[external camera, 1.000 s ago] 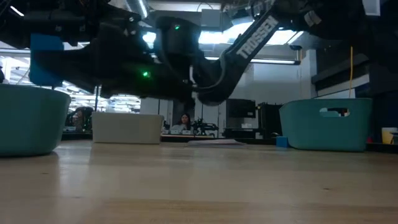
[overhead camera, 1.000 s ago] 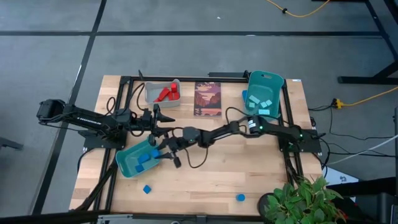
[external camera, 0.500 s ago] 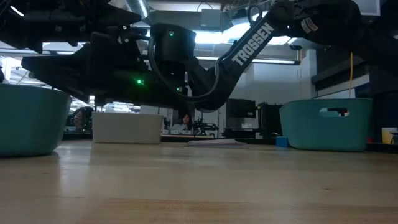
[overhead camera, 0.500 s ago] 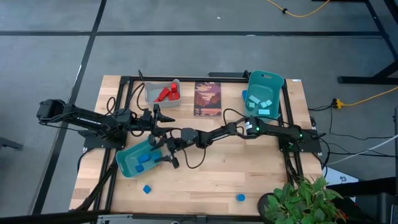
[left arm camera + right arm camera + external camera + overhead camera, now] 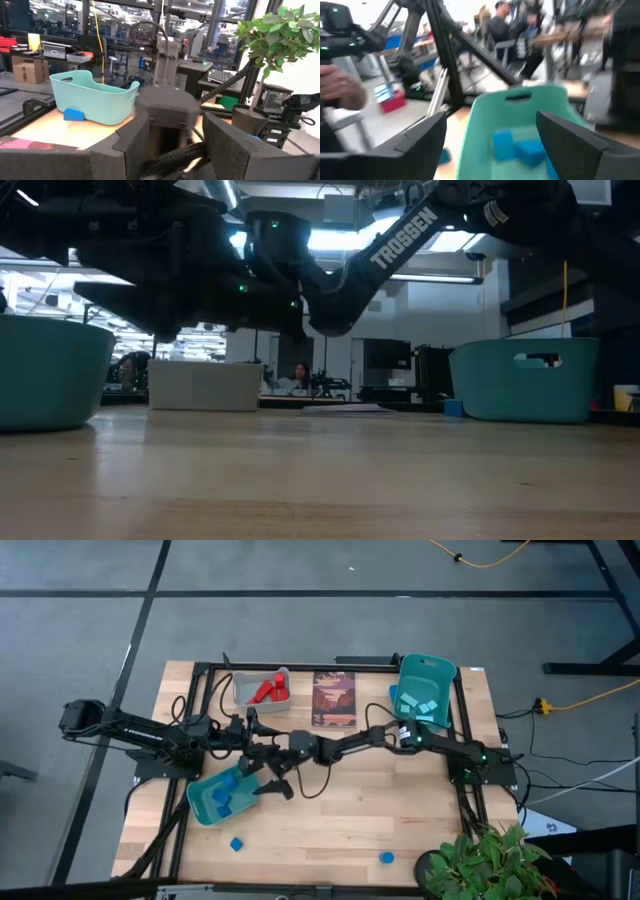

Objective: Sort & place blocks by color
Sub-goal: Put the blue block into the left green bin

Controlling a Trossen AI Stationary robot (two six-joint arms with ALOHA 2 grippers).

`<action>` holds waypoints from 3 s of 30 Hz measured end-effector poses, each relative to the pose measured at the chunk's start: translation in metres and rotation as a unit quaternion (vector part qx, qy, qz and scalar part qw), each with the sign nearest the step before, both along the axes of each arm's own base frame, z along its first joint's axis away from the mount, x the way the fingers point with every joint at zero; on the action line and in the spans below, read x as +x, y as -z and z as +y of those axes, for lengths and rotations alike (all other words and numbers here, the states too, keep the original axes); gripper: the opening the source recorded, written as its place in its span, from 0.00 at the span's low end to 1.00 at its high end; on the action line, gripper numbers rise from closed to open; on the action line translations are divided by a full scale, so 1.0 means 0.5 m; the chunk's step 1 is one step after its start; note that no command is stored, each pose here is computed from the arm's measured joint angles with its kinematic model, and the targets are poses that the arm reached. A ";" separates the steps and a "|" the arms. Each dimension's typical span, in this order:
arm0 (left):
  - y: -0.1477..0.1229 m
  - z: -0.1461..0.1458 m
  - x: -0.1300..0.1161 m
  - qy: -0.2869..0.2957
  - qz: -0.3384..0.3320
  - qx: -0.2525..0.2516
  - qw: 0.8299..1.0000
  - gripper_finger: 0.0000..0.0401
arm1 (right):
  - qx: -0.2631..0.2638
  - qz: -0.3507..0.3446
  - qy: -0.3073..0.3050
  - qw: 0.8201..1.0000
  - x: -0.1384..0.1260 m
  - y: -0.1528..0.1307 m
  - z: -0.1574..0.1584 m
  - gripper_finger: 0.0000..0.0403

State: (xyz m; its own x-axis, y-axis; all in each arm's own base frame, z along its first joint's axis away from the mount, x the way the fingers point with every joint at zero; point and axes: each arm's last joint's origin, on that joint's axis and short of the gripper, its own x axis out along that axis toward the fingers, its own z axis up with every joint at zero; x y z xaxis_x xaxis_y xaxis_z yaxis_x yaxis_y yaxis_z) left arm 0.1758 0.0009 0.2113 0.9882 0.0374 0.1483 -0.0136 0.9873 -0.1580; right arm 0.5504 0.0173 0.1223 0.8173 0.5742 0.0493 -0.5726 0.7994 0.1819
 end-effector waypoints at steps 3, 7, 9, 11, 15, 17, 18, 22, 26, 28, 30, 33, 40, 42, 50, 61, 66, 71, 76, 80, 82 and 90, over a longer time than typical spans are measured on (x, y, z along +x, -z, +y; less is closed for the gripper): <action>0.000 0.000 0.000 0.001 0.001 0.003 1.000 0.45 | 0.003 0.061 -0.025 0.998 -0.003 -0.003 -0.026 0.75; 0.000 0.000 0.000 0.000 0.000 0.004 1.000 0.45 | -0.033 0.107 -0.025 0.993 -0.011 -0.015 -0.044 0.71; -0.002 0.001 -0.001 -0.004 -0.004 0.003 1.000 0.45 | -0.058 0.121 -0.024 0.991 -0.018 -0.032 -0.049 0.68; -0.006 0.000 -0.002 -0.002 -0.011 0.004 1.000 0.45 | -0.080 0.148 -0.025 0.985 -0.036 -0.046 -0.054 0.66; -0.006 -0.001 -0.005 0.009 -0.010 0.005 1.000 0.45 | -0.125 0.202 0.003 0.971 -0.115 -0.046 -0.063 0.61; -0.011 0.000 -0.005 0.004 -0.019 0.005 1.000 0.45 | -0.134 0.206 0.030 0.969 -0.173 -0.056 -0.068 0.59; -0.010 -0.001 -0.005 0.005 -0.016 0.005 1.000 0.45 | -0.134 0.205 0.043 0.969 -0.204 -0.058 -0.069 0.58; -0.010 0.000 -0.005 0.004 -0.016 0.005 1.000 0.45 | -0.116 0.189 0.098 0.970 -0.333 -0.047 -0.061 0.56; -0.009 0.000 -0.005 0.001 -0.014 0.004 1.000 0.45 | -0.111 0.115 0.149 0.976 -0.426 -0.060 -0.047 0.56; -0.010 0.000 -0.005 0.001 -0.017 0.004 1.000 0.45 | -0.116 0.096 0.167 0.974 -0.460 -0.056 -0.042 0.56; -0.011 0.000 -0.006 0.001 -0.020 0.004 1.000 0.45 | -0.125 0.072 0.182 0.973 -0.481 -0.057 -0.039 0.55; -0.011 0.000 -0.006 0.001 -0.020 0.004 1.000 0.45 | -0.128 0.049 0.206 0.969 -0.500 -0.059 -0.040 0.55; -0.011 0.004 -0.006 -0.028 -0.022 -0.005 0.999 0.45 | -0.122 0.042 0.212 0.969 -0.503 -0.059 -0.040 0.55; -0.012 0.004 -0.006 -0.032 -0.023 -0.006 0.999 0.45 | -0.122 0.036 0.212 0.969 -0.503 -0.061 -0.040 0.55; -0.012 0.005 -0.006 -0.038 -0.024 -0.023 0.999 0.45 | -0.121 0.037 0.213 0.969 -0.503 -0.061 -0.041 0.55; -0.008 0.003 -0.005 -0.021 -0.014 -0.019 1.000 0.45 | -0.125 0.043 0.275 0.952 -0.502 -0.061 -0.048 0.55; -0.006 0.003 -0.005 -0.026 -0.008 0.014 1.000 0.45 | -0.096 0.057 0.327 0.938 -0.500 -0.062 -0.054 0.55; -0.006 0.003 -0.005 -0.027 -0.008 0.026 0.999 0.45 | -0.049 0.076 0.375 0.923 -0.474 -0.087 -0.061 0.55; -0.006 0.003 -0.005 -0.028 -0.006 0.026 0.999 0.45 | -0.087 0.150 0.357 0.918 -0.436 -0.106 -0.060 0.55; -0.005 0.003 -0.005 -0.027 -0.005 0.026 0.999 0.45 | -0.087 0.269 0.218 0.934 -0.421 -0.108 -0.042 0.55; -0.005 0.003 -0.005 -0.027 -0.005 0.026 0.999 0.45 | -0.057 0.345 0.146 0.925 -0.424 -0.108 -0.020 0.55; -0.005 0.003 -0.005 -0.027 -0.005 0.024 0.999 0.45 | -0.026 0.549 0.012 0.835 -0.481 -0.102 0.152 0.55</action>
